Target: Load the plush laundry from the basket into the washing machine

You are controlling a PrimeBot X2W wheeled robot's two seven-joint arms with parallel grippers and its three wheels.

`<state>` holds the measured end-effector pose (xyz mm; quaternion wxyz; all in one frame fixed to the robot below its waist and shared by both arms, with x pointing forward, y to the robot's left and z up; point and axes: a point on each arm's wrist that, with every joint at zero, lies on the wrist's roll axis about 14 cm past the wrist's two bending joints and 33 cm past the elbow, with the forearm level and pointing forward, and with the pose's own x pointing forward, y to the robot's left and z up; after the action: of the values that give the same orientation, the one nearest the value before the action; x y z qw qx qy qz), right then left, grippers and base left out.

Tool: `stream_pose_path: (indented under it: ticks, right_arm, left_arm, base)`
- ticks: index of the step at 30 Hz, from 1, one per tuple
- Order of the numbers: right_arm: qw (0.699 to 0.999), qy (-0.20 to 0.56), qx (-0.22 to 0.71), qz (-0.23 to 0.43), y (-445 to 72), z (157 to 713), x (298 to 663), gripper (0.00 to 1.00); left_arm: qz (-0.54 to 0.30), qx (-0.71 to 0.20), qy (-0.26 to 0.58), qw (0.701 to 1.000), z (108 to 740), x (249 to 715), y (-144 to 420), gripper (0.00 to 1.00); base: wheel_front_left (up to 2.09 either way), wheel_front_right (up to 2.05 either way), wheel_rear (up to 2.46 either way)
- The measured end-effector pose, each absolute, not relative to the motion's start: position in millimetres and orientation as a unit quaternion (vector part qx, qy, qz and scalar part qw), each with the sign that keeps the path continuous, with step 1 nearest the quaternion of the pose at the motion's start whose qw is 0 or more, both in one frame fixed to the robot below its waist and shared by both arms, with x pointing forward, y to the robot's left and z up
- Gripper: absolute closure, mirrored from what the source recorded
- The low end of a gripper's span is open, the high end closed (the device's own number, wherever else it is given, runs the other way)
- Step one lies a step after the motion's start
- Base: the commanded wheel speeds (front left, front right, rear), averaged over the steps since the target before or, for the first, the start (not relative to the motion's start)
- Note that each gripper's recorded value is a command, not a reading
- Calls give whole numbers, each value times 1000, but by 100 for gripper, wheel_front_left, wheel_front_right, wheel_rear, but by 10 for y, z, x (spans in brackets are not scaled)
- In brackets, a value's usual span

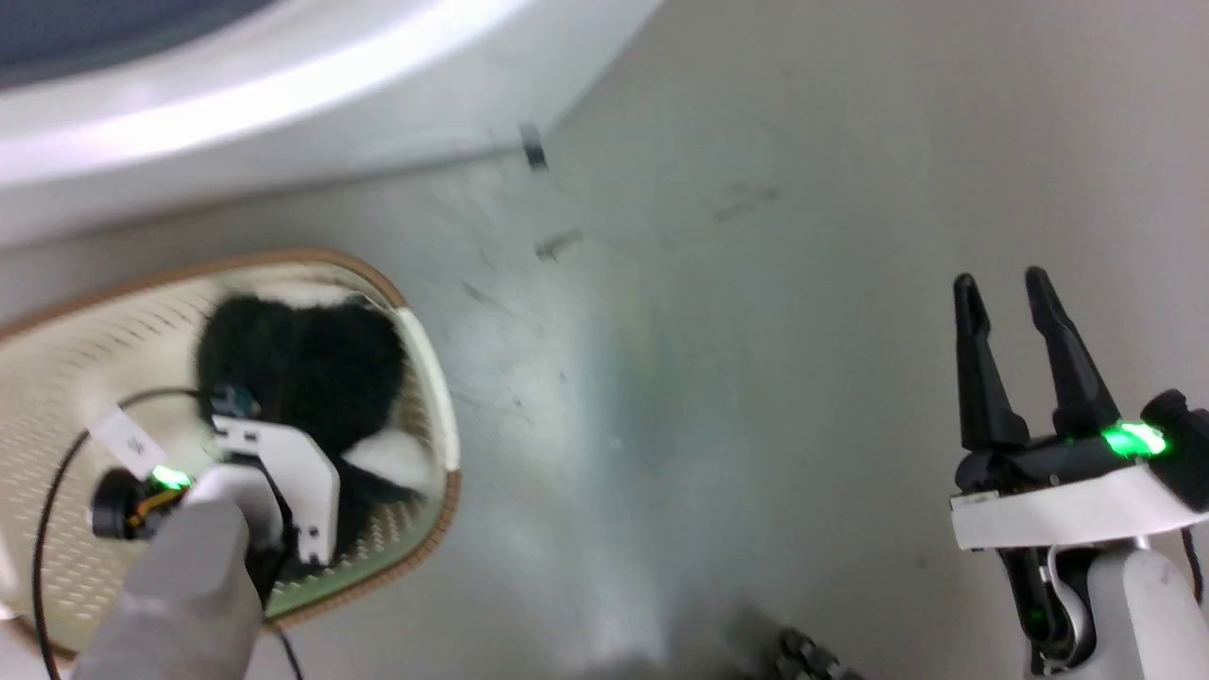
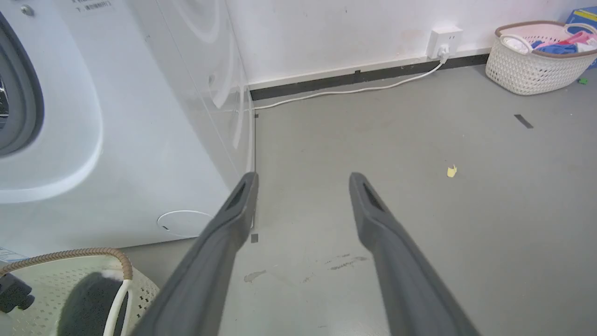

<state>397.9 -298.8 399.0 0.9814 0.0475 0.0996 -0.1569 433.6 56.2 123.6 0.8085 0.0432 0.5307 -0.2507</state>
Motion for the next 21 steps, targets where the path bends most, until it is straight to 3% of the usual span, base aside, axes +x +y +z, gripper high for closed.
stream_pose_path:
  ticks: [15,21]
  right_arm:
    - [989,-9,90,-118,-2702,4775,3700,0]
    - [990,-34,98,-92,-2542,4946,3650,0]
  left_arm:
    - [-251,6,347,903,2743,4240,569,100]
    - [-251,-9,236,939,3447,4416,655,100]
  base:
    - [0,0,0]
    - [0,0,0]
